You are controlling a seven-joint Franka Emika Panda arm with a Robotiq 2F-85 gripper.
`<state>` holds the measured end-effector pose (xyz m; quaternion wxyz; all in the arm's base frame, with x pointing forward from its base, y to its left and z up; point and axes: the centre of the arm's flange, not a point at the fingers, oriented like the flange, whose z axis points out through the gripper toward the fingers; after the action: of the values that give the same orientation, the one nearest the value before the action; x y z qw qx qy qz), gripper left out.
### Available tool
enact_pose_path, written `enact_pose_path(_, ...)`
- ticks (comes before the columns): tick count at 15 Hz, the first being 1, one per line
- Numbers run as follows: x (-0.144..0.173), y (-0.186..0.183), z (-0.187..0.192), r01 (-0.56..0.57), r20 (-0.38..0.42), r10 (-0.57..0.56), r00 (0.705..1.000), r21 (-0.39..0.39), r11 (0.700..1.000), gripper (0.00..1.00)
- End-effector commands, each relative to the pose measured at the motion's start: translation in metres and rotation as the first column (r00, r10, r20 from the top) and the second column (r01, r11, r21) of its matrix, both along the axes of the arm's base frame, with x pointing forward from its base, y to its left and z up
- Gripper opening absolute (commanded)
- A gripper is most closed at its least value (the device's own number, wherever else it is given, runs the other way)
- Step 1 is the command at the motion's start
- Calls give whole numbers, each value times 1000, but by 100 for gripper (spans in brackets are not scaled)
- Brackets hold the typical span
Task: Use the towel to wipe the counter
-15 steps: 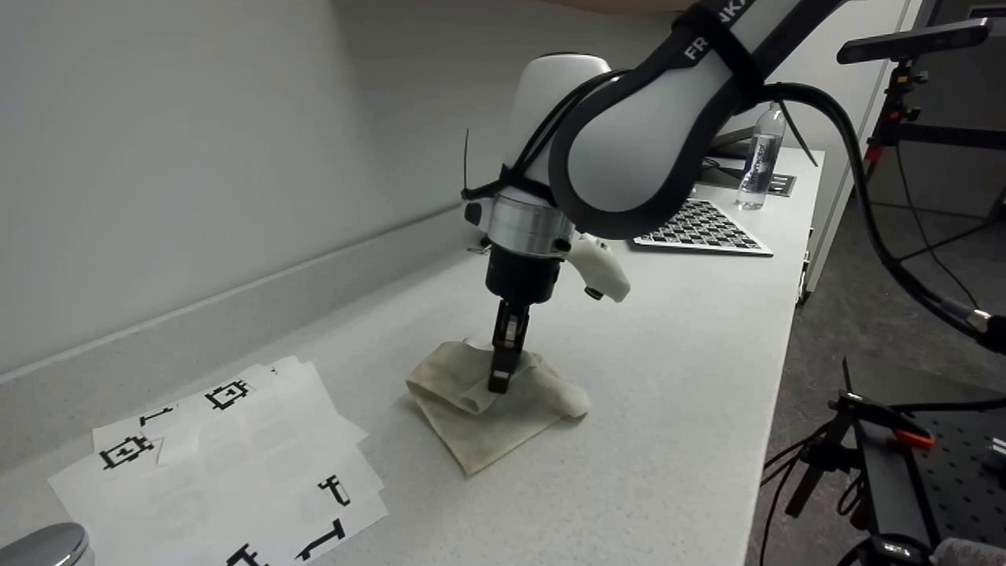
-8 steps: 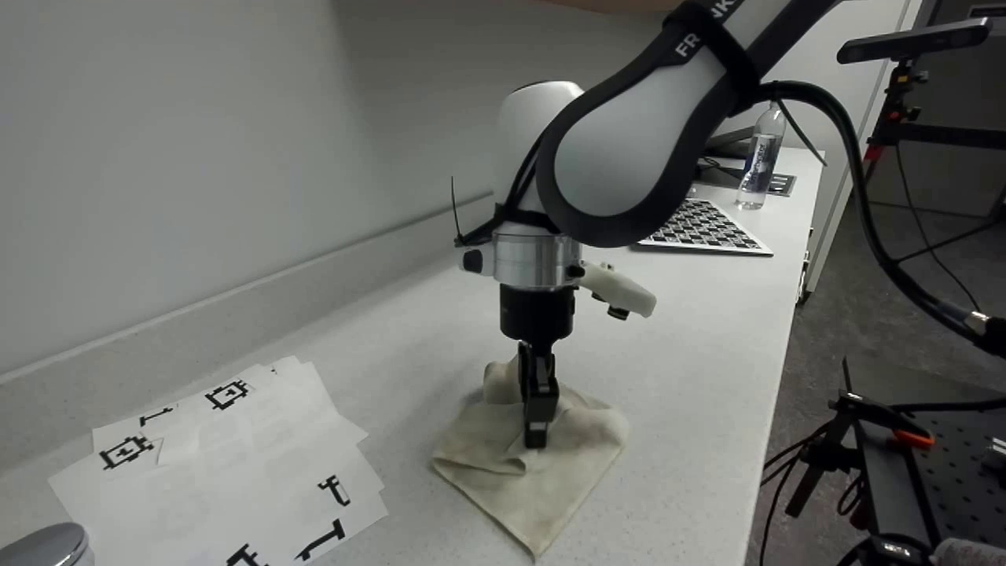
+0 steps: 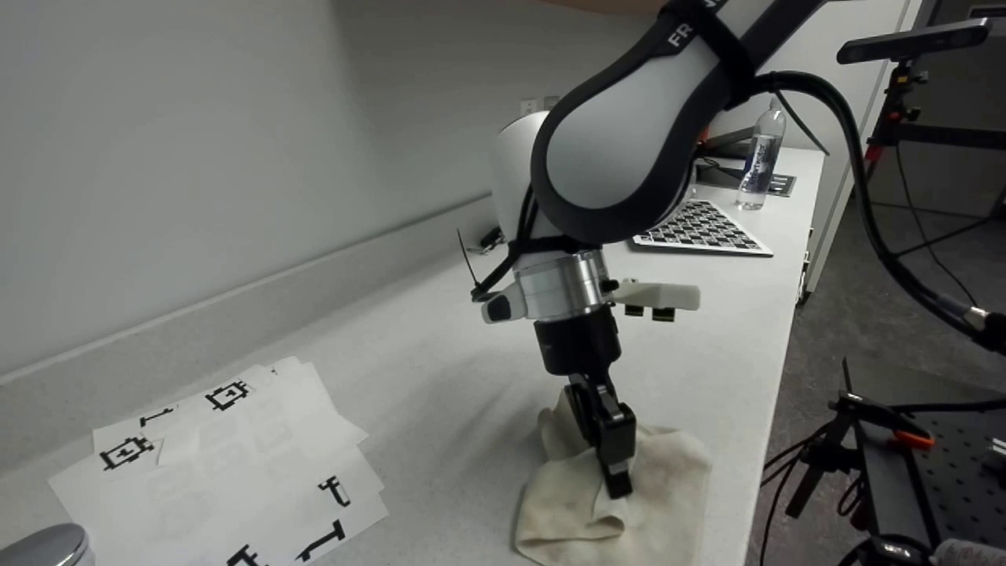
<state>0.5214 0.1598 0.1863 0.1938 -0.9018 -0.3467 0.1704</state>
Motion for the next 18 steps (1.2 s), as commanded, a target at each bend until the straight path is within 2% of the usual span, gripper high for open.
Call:
enact_pose_path(1, -9, 1, -11, -36, -65, 35, 997, -8, 999, 3)
enact_pose_path(3, 4, 0, -9, -23, -36, 22, 999, -20, 1000, 3)
enact_pose_path(5, 22, -2, -2, -13, 25, 14, 1000, -38, 999, 3)
enact_pose_path(10, 83, -18, 25, 32, 227, -11, 974, -91, 995, 3)
enact_pose_path(14, 136, -27, 44, 99, 378, -48, 925, -116, 988, 3)
enact_pose_path(16, 158, -26, 55, 139, 454, -76, 888, -107, 985, 3)
enact_pose_path(18, 177, -23, 66, 186, 534, -115, 838, -81, 979, 3)
